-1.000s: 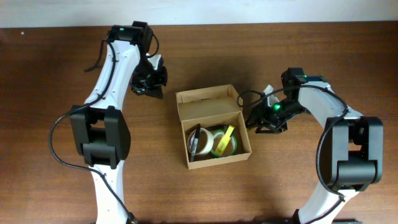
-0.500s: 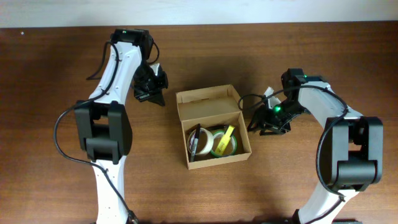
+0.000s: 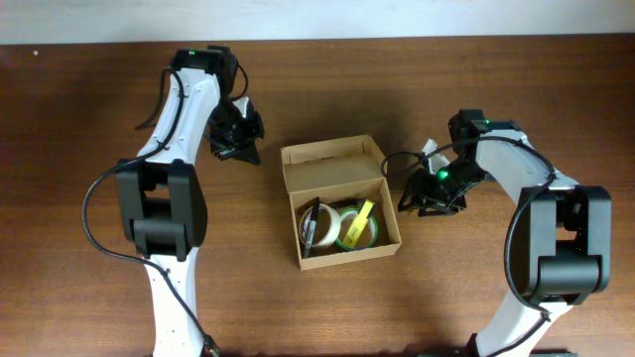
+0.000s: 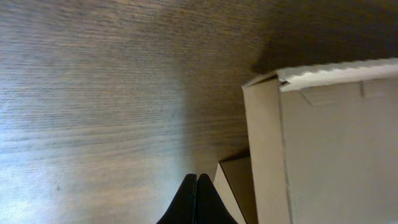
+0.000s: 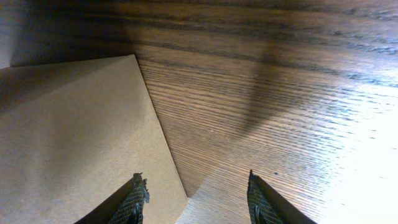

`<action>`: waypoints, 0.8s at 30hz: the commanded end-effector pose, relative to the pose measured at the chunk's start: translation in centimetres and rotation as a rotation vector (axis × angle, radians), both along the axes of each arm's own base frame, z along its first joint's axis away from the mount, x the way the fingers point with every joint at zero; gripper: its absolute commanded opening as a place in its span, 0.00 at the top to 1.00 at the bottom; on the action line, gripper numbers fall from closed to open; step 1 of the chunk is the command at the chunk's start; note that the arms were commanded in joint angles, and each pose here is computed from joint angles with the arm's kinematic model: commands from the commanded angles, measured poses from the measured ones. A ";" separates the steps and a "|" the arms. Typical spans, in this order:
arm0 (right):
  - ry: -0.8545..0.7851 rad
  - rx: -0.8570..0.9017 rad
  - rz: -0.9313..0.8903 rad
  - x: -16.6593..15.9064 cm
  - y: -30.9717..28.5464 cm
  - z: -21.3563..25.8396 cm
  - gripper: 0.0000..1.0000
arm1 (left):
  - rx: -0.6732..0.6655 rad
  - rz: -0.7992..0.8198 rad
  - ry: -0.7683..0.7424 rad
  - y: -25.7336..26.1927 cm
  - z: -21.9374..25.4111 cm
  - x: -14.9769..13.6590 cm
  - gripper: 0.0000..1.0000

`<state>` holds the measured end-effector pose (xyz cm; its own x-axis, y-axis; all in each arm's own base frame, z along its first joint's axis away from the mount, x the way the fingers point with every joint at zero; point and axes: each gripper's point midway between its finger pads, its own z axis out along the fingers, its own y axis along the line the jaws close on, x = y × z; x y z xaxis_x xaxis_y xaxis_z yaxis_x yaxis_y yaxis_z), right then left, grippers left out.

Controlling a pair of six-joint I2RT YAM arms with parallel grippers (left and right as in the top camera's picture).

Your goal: Pack container

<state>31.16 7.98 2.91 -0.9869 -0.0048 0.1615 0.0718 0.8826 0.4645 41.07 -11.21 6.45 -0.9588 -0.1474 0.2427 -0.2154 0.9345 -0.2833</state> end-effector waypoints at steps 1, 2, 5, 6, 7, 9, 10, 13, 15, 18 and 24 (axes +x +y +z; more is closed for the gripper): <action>-0.034 -0.029 0.018 0.8 -0.5 0.4 0.48 | 0.000 0.013 0.051 -0.2 -2.1 -1.1 0.98; -0.035 -0.028 0.018 0.9 -0.4 0.4 0.48 | -0.008 0.016 0.058 -0.3 -2.6 -1.2 0.98; -0.038 -0.028 0.021 0.9 -0.4 0.5 0.48 | -0.059 0.033 0.077 -1.1 -3.7 -1.7 0.98; -0.038 -0.028 0.021 0.9 -0.4 0.5 0.48 | -0.079 0.040 0.081 -1.5 -3.9 -1.8 0.98; -0.038 -0.028 0.021 1.0 -0.4 0.6 0.48 | -0.116 0.050 0.083 -2.0 -4.2 -1.8 0.98; -0.042 -0.027 0.024 1.1 -0.4 0.9 0.48 | -0.151 0.068 0.076 -2.7 -4.3 -1.5 0.98; -0.044 -0.027 0.024 1.3 -0.4 1.1 0.48 | -0.163 0.075 0.070 -2.9 -4.2 -1.3 0.98; -0.051 -0.028 0.024 1.7 -0.5 1.7 0.48 | -0.204 0.100 0.050 -3.7 -4.0 -0.5 0.98; -0.056 -0.028 0.024 1.9 -0.5 2.1 0.48 | -0.231 0.111 0.039 -4.3 -3.8 -0.1 0.98; -0.062 -0.028 0.025 2.3 -0.5 2.7 0.48 | -0.266 0.121 0.030 -4.8 -3.5 0.3 0.98; -0.076 -0.027 0.031 2.8 -0.4 3.7 0.48 | -0.284 0.139 0.022 -5.3 -3.4 0.8 0.98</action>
<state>33.13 7.65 5.80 -0.9926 -0.0205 0.1198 0.0359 0.8923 0.4500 41.94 -15.59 3.01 -0.9406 -0.1911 0.2807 -0.3129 0.8088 -0.4980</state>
